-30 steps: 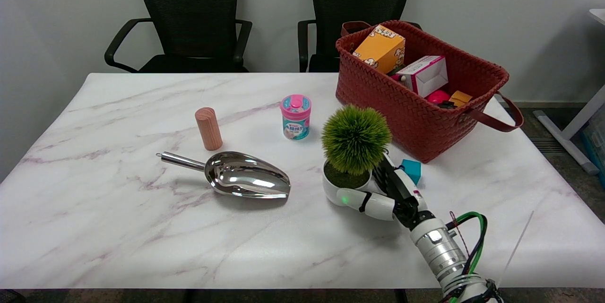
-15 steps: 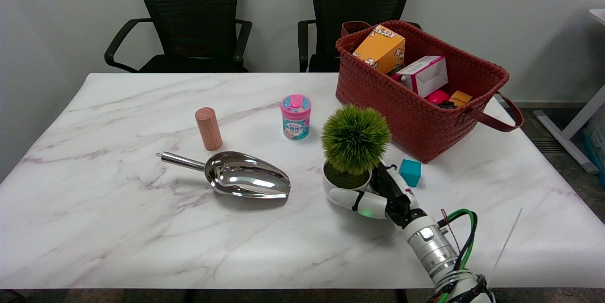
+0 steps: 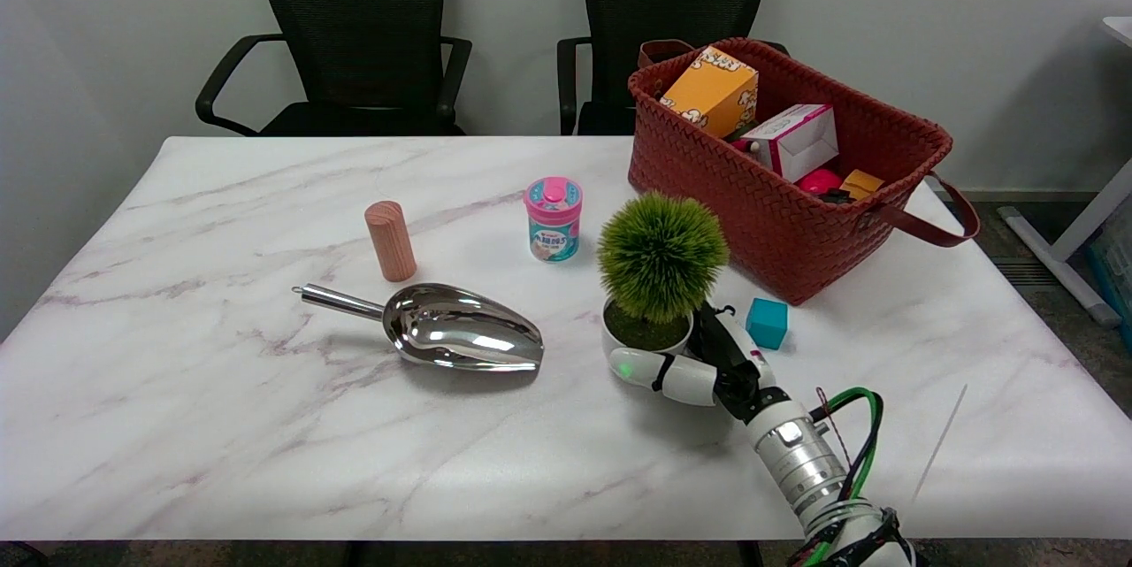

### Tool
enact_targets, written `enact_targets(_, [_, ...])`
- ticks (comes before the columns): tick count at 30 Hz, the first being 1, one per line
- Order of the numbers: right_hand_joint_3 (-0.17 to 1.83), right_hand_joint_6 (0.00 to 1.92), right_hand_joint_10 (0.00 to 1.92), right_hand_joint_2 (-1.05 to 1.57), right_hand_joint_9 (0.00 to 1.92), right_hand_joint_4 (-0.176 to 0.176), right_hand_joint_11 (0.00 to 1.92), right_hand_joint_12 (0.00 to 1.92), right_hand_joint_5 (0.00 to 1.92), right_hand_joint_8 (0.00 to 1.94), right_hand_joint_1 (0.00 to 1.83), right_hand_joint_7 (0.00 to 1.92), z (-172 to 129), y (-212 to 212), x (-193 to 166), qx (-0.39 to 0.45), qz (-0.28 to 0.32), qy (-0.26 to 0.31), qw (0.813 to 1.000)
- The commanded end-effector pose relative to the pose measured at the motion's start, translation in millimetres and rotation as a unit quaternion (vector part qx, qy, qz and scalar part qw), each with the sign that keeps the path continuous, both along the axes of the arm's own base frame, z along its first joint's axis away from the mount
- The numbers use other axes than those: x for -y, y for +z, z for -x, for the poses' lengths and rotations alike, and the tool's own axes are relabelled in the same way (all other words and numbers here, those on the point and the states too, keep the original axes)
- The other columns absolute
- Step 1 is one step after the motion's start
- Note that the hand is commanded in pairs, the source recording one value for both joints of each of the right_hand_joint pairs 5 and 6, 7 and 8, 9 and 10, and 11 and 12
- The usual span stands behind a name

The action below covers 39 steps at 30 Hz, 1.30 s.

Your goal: Pick up the potted plant.

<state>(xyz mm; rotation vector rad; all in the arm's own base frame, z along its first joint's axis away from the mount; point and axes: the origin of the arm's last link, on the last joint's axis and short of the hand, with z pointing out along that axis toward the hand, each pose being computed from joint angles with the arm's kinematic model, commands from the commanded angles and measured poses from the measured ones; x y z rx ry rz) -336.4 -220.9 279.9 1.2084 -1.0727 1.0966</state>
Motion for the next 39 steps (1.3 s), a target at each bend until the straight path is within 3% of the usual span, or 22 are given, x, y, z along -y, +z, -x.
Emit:
enact_targets(1, [-0.06,0.00,0.10,0.81,0.10,0.000,0.24,0.24,0.00,0.02,1.07,0.02,2,-2,2,0.005,0.001,-0.003,1.000])
enact_targets(4, [-0.07,0.03,0.36,0.82,0.36,0.000,0.39,0.39,0.03,0.29,1.07,0.29,2,-2,2,0.005,0.001,-0.003,1.000])
enact_targets(7, [-0.07,0.38,0.53,0.84,0.53,0.000,0.49,0.49,0.38,0.57,1.08,0.57,3,-2,2,0.005,0.001,-0.004,1.000])
enact_targets(11, [-0.07,0.60,0.60,0.87,0.60,0.000,0.52,0.52,0.60,0.73,1.08,0.73,3,-3,2,0.005,0.001,-0.003,1.000])
enact_targets(22, [-0.04,0.61,0.65,0.91,0.65,0.000,0.56,0.56,0.61,0.81,1.08,0.81,-4,-1,5,0.001,0.006,0.014,1.000])
enact_targets(39, [0.04,0.64,0.74,0.98,0.74,0.000,0.64,0.64,0.64,0.86,1.09,0.86,-46,1,24,0.009,0.008,0.109,0.994])
